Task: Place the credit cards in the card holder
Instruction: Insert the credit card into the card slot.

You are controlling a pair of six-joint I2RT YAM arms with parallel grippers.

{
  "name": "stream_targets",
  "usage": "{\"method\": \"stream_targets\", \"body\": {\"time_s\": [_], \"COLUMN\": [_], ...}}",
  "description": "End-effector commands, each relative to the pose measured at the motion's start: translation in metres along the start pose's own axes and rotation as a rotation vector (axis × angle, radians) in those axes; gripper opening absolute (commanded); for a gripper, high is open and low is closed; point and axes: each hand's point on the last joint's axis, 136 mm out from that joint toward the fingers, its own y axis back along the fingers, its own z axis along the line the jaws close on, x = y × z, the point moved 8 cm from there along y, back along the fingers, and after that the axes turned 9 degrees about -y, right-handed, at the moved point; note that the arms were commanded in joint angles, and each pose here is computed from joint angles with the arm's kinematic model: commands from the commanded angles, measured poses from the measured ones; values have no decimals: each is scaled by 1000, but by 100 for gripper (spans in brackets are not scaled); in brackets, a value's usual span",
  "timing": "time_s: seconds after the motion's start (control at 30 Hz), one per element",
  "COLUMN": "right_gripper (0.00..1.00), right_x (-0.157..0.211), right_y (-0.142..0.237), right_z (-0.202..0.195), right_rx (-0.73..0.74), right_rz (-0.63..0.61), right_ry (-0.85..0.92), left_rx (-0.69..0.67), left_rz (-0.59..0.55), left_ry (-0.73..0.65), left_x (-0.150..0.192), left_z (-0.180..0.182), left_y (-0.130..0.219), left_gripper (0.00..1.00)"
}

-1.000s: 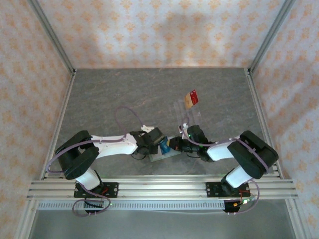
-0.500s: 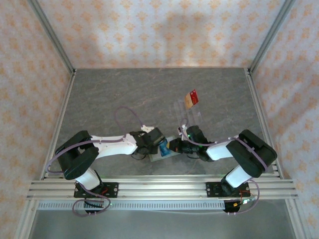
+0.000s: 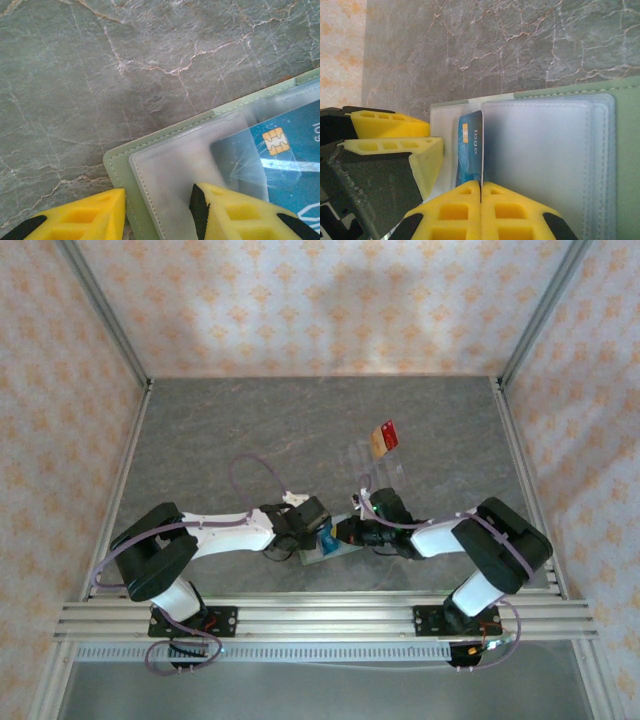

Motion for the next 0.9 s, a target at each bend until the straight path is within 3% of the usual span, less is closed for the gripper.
{"method": "stream_targets", "body": {"time_s": [0.0,0.87], "right_gripper": [0,0], "right_x": [-1,10], "right_y": [-6,-15], "right_z": [-4,-19], "right_rx": [23,81], "right_rz": [-7,-87], "right_ry": [-1,-37], "left_rx": [-124,-119], "left_rz": [135,130], "left_ry": [-39,-32], "left_x": [33,35], "left_z": [23,25], "left_y": [-20,-19], "left_gripper": [41,41]}}
